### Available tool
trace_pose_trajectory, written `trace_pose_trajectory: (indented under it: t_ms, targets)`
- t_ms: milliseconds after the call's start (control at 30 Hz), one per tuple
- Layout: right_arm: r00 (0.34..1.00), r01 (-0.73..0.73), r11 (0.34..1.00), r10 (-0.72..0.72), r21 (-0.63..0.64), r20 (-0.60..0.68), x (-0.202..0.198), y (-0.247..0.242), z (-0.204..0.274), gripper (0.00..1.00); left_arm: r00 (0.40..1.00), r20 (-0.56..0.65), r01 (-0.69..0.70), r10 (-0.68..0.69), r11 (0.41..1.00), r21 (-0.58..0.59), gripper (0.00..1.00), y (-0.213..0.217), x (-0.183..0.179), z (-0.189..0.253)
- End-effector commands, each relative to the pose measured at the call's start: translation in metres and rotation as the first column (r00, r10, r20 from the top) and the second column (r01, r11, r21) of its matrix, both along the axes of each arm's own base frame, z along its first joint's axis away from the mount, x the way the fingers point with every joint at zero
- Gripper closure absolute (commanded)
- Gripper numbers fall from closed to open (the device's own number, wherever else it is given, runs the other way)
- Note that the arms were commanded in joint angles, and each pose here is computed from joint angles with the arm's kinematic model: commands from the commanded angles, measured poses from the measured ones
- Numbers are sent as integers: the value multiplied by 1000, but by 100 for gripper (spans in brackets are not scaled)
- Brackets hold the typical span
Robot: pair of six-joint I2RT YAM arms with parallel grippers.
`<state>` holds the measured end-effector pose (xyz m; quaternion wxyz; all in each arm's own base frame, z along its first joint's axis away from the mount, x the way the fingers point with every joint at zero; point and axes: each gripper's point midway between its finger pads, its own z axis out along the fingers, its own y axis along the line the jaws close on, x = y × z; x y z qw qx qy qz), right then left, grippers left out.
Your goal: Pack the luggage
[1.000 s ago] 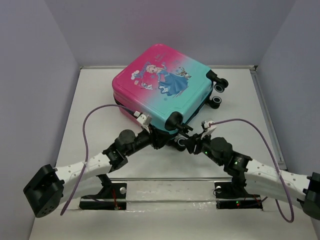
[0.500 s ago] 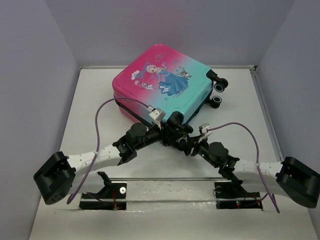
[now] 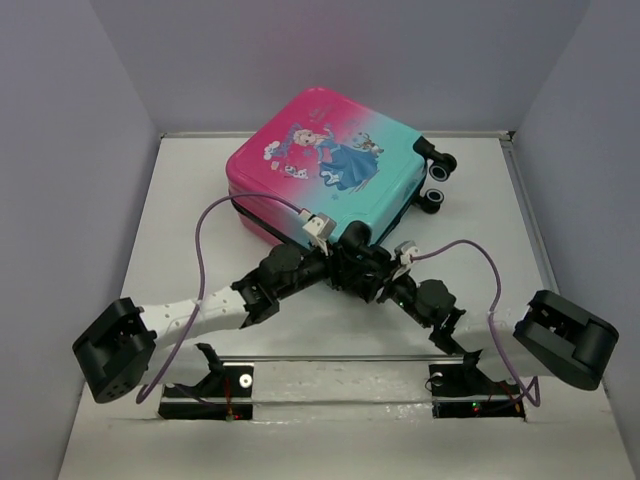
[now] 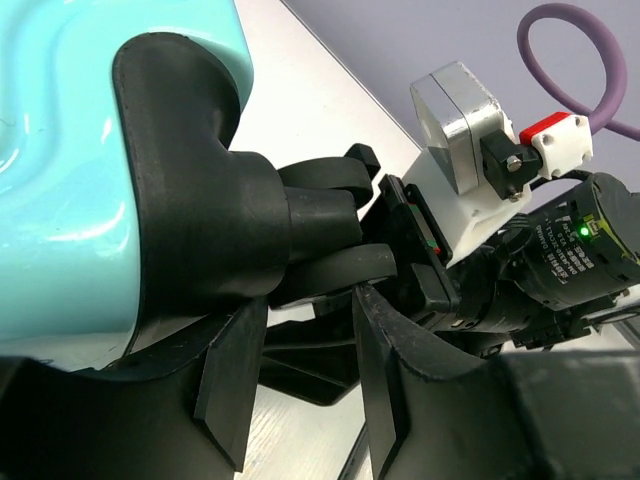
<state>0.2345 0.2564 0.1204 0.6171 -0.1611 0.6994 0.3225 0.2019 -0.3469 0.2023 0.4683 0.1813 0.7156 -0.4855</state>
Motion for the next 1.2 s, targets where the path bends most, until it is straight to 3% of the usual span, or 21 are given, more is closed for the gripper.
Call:
trace_pose_trajectory:
  t_ms: [0,167,300,333,433,467,500,567,800,1000,1100,1167]
  targets:
    - [989,66,993,-78,95,127,21,-8,38,38,989,82,-102,120,977,-188,48,-7,28,68]
    - [990,33,996,-44,86,134,25,0,32,42,990,76,-98,115,975,-198,47,-13,28,70]
    - [989,17,993,-34,115,142,26,5,28,50,990,83,-97,115,976,-195,47,-15,29,70]
    - [990,23,993,-40,116,139,27,5,26,59,990,85,-99,117,976,-192,47,-15,29,70]
    - [990,42,992,-57,119,132,31,5,22,67,989,88,-99,117,977,-186,47,-17,31,70]
    - [989,47,991,-64,123,134,32,4,22,73,989,89,-99,117,978,-184,47,-17,31,70]
    - [987,58,990,-76,128,140,33,2,23,85,989,89,-101,119,978,-185,47,-18,32,71]
    - [980,99,985,-121,144,156,36,-6,26,93,988,91,-104,122,978,-182,47,-18,33,71]
    - [977,79,983,-109,165,181,29,-10,38,93,986,97,-119,137,978,-171,47,-21,39,72]
    - [984,29,1000,-30,6,174,-17,38,25,93,956,140,-243,258,963,-119,47,-27,75,79]
    - [983,13,999,-6,-34,186,-37,58,24,93,960,143,-222,242,965,-142,47,-33,84,93]
    - [980,75,997,-69,-25,187,-37,55,27,93,963,139,-219,230,972,-90,47,-42,92,95]
